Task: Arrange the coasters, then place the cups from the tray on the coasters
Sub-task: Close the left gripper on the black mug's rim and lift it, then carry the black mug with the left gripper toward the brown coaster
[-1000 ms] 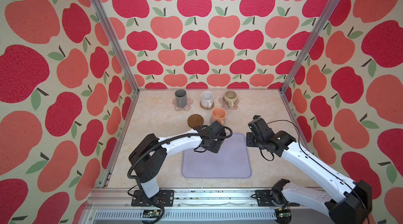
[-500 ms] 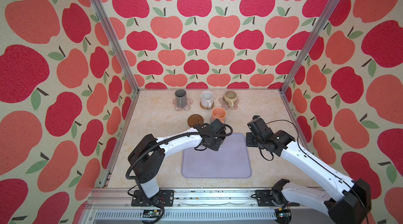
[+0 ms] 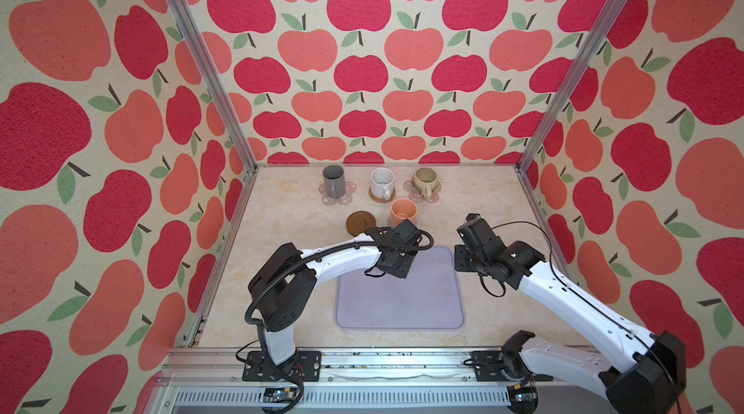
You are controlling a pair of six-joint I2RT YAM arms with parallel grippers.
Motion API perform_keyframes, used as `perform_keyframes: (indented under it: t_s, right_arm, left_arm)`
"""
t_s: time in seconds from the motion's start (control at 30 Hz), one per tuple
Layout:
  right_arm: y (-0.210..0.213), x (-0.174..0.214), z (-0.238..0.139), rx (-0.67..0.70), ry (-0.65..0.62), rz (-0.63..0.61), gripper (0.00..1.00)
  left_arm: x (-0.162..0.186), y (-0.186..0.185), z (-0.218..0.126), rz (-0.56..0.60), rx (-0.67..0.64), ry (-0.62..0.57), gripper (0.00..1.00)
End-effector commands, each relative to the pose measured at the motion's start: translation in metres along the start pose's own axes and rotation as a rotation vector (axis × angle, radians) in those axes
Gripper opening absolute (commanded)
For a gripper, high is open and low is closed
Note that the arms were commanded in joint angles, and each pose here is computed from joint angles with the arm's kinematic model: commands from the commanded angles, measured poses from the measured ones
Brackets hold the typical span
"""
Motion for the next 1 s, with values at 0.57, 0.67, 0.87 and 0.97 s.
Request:
perform_keyframes:
  t_s: [0.57,0.67,0.87,0.97]
  right_arm:
    - [-0.010,0.006,-0.009,0.010,-0.001,-0.015,0.49]
    - [-0.011,0.007,-0.011,0.011,-0.005,-0.014,0.49]
    - [-0.015,0.010,-0.013,0.010,-0.010,-0.002,0.49]
    - [-0.016,0.011,-0.014,0.008,-0.012,-0.001,0.49]
  left_arm:
    - [-0.008,0.001,0.006,-0.004,-0.073,0.013,0.00]
    - [-0.009,0.001,0.006,-0.005,-0.073,0.015,0.00]
    - [-0.009,0.001,0.004,-0.009,-0.069,0.013,0.00]
    - [-0.010,0.001,0.001,-0.008,-0.069,0.007,0.00]
Point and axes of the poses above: each gripper's point midway between its finger pads, its own z axis out along the fingers, its own y axis along the line the jaws close on, x = y × z, the point moved 7 cm from there along -z, back along the fingers, and after that the axes turned 9 degrees about z, right-handed, at the moved point
